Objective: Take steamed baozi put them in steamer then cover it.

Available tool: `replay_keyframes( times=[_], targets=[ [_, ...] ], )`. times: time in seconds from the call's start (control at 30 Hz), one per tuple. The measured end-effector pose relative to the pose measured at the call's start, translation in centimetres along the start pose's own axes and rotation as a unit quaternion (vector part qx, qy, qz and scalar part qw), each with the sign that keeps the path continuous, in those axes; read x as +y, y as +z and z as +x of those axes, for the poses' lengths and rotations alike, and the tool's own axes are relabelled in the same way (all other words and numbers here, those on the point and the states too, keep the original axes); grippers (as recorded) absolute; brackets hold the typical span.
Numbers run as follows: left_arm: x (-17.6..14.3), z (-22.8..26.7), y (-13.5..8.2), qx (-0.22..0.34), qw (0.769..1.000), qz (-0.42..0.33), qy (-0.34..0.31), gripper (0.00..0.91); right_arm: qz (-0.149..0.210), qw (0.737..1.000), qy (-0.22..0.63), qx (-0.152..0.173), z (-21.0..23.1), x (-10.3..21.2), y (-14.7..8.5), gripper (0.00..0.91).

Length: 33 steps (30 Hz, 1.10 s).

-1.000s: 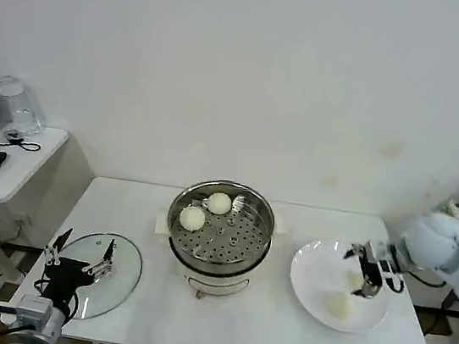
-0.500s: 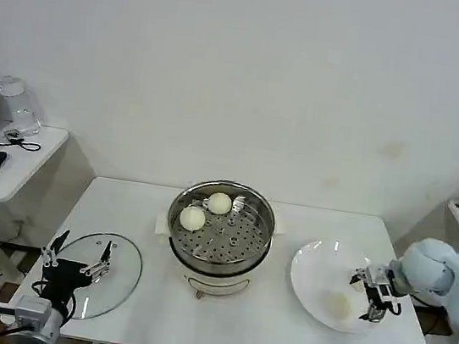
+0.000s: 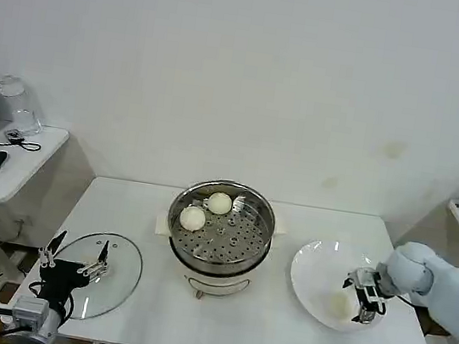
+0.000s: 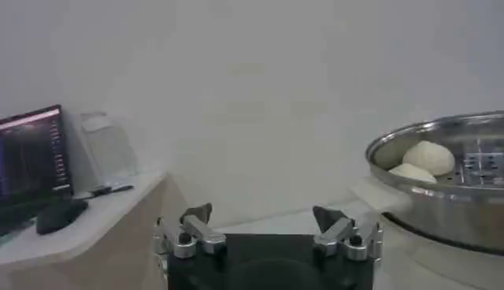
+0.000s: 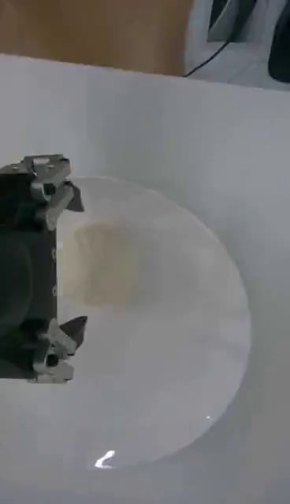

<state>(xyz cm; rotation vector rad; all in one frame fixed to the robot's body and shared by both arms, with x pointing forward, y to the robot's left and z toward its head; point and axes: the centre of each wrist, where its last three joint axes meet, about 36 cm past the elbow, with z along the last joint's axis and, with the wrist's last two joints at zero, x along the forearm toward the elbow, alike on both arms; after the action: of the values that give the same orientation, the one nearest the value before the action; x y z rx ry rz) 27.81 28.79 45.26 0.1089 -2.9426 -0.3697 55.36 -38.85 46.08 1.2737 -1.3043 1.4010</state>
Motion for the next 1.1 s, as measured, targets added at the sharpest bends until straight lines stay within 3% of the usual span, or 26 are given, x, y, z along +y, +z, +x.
replay_keyframes(
  times=[0.17,0.5,0.83,1.1],
  targets=[
    [0.0,0.0,-0.1,-0.001,1.000,0.001,-0.001,0.907,-0.003,1.000,-0.001,0.000,-0.5,-0.2,-0.3,0.736],
    [-0.1,0.1,-0.2,-0.003,1.000,0.003,-0.001,0.907,-0.008,1.000,-0.003,-0.002,-0.6,-0.2,-0.5,0.605],
    [0.0,0.0,-0.3,-0.004,1.000,0.003,-0.002,0.907,-0.008,1.000,0.006,-0.001,2.1,-1.1,0.4,0.605],
    [0.4,-0.3,-0.2,-0.002,1.000,0.004,-0.004,0.907,0.001,0.999,0.044,-0.012,7.4,-4.8,0.8,0.615]
  ],
)
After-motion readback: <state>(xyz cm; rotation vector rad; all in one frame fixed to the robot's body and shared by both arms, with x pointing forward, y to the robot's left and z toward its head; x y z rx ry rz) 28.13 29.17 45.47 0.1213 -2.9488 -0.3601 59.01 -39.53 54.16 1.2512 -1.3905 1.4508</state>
